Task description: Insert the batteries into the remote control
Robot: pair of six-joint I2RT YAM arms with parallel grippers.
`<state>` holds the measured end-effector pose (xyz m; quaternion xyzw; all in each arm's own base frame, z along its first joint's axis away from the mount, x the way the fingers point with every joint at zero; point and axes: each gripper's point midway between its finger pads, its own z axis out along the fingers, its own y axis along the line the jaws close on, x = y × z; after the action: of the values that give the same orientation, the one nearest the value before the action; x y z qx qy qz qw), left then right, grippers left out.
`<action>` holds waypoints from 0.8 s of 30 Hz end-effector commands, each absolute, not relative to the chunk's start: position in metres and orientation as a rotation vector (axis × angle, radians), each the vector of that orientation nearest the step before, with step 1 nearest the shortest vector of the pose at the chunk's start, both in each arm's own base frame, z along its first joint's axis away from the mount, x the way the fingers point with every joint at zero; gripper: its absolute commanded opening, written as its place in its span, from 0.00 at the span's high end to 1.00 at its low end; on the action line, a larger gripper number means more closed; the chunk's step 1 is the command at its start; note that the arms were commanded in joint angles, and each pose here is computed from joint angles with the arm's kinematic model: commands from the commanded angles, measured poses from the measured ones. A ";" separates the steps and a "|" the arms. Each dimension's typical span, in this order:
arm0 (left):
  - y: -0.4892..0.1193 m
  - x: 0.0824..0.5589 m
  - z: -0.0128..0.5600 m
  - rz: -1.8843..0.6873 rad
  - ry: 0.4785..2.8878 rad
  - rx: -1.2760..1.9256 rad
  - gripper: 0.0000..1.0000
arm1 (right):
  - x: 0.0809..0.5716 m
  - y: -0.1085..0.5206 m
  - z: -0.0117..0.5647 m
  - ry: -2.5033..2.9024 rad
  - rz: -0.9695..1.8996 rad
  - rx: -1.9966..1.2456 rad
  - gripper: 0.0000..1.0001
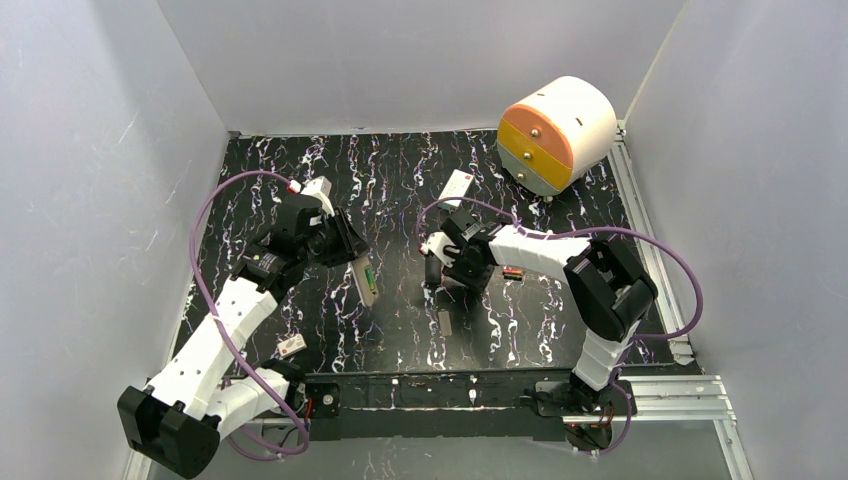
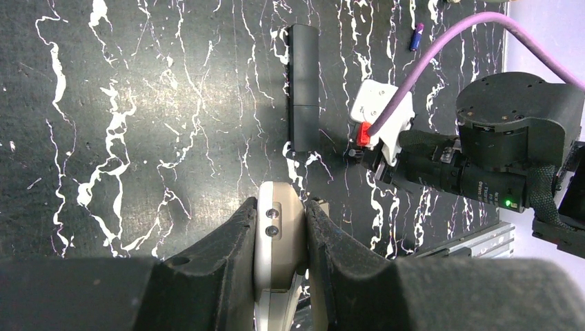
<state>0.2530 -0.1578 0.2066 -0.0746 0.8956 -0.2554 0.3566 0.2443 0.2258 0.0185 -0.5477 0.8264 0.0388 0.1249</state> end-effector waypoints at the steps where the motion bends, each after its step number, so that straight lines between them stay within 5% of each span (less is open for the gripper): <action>1: -0.158 0.252 0.211 -0.682 2.291 -0.191 1.00 | 0.218 0.205 0.000 2.544 0.114 -1.662 0.70; 7: -0.161 0.252 0.208 -0.703 2.296 -0.193 1.00 | 0.228 0.210 0.007 2.537 0.092 -1.584 0.93; 12: -0.172 0.253 0.204 -0.774 2.300 -0.193 1.00 | 0.252 0.232 0.046 2.466 0.128 -1.295 0.93; 24: -0.230 0.268 0.229 -1.188 2.112 -0.055 1.00 | 0.224 0.303 0.194 2.244 0.880 -0.665 0.94</action>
<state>0.2620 -0.2063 0.1908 -0.0652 0.8688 -0.3744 0.3175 0.2353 0.2776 0.1511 -0.3393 0.8594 0.2272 0.3076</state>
